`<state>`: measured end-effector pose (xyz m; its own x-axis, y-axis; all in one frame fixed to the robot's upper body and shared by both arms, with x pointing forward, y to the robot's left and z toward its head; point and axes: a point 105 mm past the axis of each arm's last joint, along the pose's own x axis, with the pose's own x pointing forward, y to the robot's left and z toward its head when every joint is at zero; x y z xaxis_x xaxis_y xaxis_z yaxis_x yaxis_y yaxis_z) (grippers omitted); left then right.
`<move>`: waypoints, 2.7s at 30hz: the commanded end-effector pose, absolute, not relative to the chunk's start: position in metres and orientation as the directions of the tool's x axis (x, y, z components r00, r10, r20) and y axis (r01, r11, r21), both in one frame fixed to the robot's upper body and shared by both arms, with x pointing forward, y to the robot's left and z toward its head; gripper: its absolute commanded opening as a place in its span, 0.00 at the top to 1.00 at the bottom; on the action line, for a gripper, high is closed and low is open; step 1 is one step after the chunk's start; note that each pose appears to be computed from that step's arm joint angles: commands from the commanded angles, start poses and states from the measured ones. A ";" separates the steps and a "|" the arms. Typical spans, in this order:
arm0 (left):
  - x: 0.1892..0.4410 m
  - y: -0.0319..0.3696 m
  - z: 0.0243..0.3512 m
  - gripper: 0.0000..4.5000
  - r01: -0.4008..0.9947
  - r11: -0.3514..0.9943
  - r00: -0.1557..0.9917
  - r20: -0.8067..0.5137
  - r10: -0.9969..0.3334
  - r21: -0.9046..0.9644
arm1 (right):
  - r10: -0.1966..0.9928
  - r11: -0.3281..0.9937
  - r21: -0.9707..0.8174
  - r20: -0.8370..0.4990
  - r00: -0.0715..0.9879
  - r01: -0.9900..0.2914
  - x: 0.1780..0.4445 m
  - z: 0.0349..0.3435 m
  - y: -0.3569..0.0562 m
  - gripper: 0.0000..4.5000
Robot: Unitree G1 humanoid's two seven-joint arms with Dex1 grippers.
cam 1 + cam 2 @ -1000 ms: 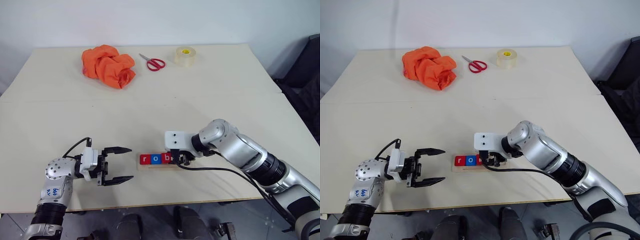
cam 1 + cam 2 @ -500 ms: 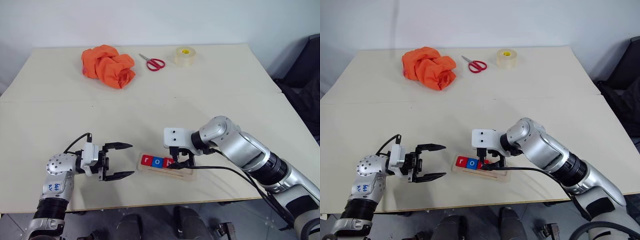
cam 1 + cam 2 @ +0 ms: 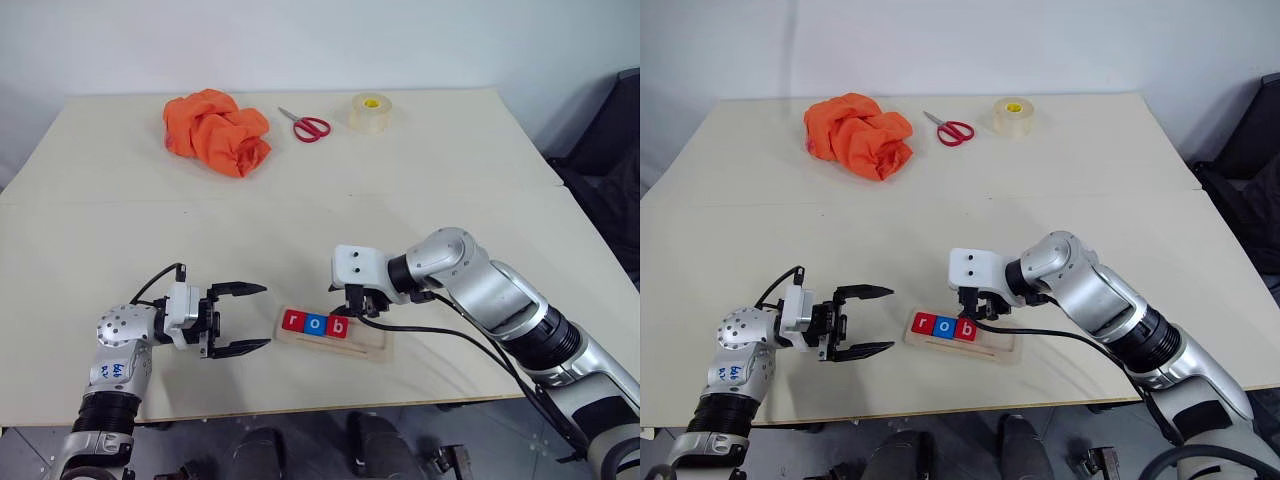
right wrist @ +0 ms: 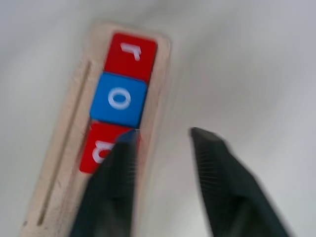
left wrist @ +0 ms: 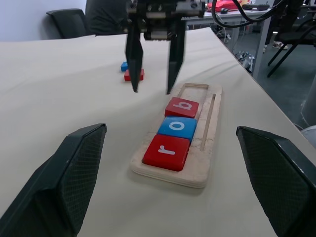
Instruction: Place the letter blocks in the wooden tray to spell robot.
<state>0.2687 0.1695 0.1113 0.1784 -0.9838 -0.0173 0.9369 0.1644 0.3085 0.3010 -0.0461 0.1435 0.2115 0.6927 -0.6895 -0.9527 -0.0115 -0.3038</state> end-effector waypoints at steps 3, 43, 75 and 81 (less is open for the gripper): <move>0.262 0.170 0.114 0.00 0.929 0.173 0.186 -0.009 -0.983 0.327 | 0.694 -0.028 -0.330 -0.685 0.219 -0.943 0.305 0.138 -0.049 0.99; 0.271 0.175 0.114 0.00 0.928 0.175 0.193 -0.025 -0.981 0.328 | 0.731 -0.180 -0.226 -0.682 0.023 -0.957 0.244 0.134 -0.055 0.99; 0.269 0.179 0.114 0.00 0.925 0.195 0.216 -0.028 -0.976 0.327 | 0.567 -0.084 -0.249 -0.808 0.159 -0.965 0.269 0.093 -0.090 0.99; 0.273 0.178 0.116 0.00 0.924 0.188 0.209 -0.028 -0.977 0.334 | 0.539 -0.067 -0.282 -0.818 0.203 -0.957 0.276 0.090 -0.098 0.99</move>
